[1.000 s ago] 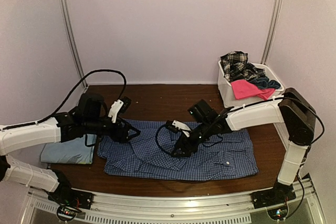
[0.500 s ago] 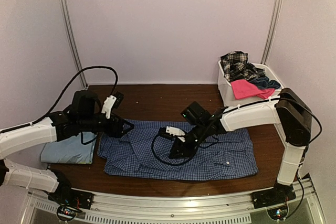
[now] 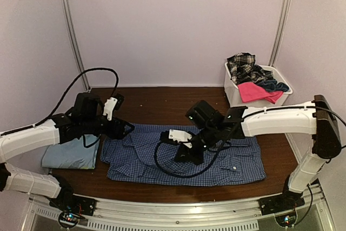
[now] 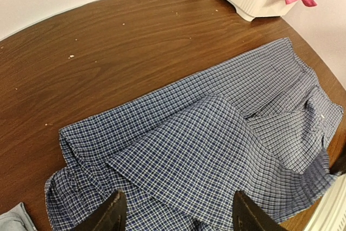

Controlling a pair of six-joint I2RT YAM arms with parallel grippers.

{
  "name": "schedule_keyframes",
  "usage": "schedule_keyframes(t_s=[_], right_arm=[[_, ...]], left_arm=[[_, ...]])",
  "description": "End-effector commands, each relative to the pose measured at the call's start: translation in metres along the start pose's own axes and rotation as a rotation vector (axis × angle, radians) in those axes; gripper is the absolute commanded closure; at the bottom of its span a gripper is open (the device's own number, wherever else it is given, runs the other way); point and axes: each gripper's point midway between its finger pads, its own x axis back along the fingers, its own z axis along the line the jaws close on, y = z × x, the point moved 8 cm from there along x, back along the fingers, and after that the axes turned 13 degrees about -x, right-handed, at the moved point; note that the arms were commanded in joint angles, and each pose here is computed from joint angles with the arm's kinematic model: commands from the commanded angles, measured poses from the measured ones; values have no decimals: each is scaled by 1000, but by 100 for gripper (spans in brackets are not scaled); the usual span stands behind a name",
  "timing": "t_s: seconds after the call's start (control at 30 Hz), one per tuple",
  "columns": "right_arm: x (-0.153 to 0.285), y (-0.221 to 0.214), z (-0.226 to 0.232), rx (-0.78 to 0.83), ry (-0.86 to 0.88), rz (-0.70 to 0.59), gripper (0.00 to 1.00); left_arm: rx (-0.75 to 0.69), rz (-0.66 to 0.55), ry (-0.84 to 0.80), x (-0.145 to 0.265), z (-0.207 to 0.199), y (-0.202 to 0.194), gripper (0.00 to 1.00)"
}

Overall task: Fold and stack the mixed laundry pile
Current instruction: Adjust the rectangle-folded shirt at the center of the board.

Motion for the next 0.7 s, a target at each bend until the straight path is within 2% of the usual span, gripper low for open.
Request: schedule_keyframes(t_s=[0.0,0.2,0.33,0.67], right_arm=[[37,13,33,41,-87,-24,100],[48,3,91,125,-95,59,100],[59,5,125,151,-79,42,100],[100,-2,152,172,-78,27,100]], left_arm=[[1,-21,82,-1,14,16,32],[5,16,111,-11,23,18,32],[4,25,107,-15,25,21,32],[10,44,94,-22,26,19,33]])
